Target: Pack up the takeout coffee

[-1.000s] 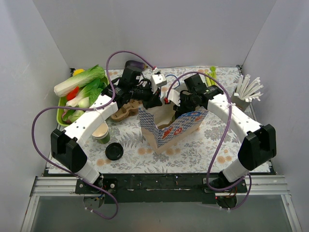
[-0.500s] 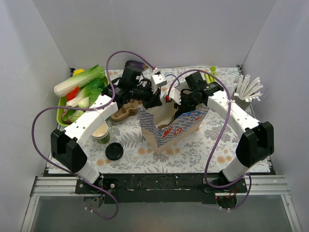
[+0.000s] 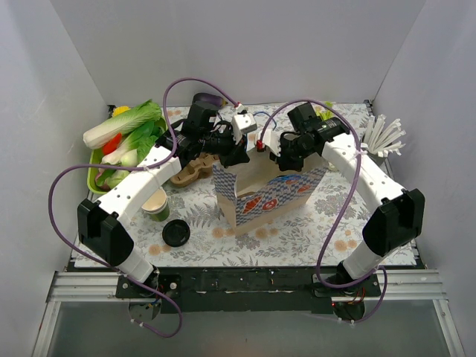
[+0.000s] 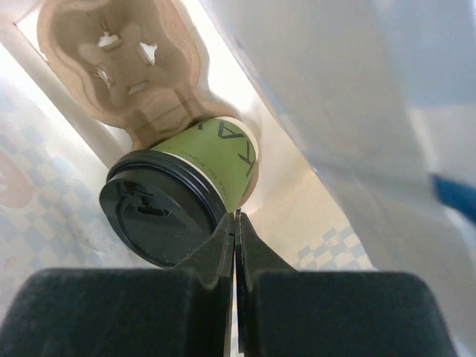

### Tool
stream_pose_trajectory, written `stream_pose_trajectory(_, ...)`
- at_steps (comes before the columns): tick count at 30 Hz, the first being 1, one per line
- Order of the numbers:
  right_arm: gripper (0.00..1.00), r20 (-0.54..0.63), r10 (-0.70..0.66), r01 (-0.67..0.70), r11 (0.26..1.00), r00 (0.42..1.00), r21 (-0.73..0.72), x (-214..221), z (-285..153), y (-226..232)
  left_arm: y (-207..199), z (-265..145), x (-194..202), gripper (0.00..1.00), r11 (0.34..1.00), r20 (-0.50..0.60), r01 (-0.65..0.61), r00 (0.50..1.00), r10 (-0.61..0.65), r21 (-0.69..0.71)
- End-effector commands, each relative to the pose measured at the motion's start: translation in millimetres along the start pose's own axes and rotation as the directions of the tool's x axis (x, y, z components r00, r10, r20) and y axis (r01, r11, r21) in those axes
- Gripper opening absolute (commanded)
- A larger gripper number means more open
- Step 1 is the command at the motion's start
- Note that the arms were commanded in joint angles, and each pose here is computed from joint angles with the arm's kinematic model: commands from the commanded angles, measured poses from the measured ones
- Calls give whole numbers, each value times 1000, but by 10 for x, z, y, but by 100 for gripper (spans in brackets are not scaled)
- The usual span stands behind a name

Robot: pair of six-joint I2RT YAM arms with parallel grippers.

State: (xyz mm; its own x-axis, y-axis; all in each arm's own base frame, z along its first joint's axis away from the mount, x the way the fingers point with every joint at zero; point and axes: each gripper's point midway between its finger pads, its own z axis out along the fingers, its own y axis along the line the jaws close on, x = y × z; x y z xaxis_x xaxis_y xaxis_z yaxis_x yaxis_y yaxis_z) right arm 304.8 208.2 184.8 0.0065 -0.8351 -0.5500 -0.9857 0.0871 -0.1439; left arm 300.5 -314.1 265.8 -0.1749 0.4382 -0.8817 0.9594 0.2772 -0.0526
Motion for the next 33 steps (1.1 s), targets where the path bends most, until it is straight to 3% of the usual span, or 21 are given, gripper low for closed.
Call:
stream_pose_trajectory(1,1,97,-5,5,1000,995,4,-331,-424,102,-96,-207,-354,6,999,91,-52,994,53,-12)
stream_pose_trajectory(6,1,172,-31,29,1000,985,12,-551,-721,192,-25,-258,-470,14,997,115,-52,992,59,-60)
stream_pose_trajectory(17,1,255,-35,14,996,966,86,-847,-1336,325,-8,-358,-582,61,993,152,-53,986,69,-105)
stream_pose_trajectory(21,6,242,13,-35,996,970,85,-728,-1250,387,38,-325,-521,68,992,136,-41,989,57,-121)
stream_pose_trajectory(27,15,145,-11,-6,993,989,115,-267,-1043,564,106,-156,-328,67,995,66,-23,997,30,-95)
stream_pose_trajectory(31,18,99,-47,37,994,994,102,-15,-995,786,-64,-112,-306,35,999,51,-26,998,25,21)
stream_pose_trajectory(33,19,94,-56,45,992,994,116,91,-966,865,-214,-117,-349,27,994,75,-40,997,33,99)
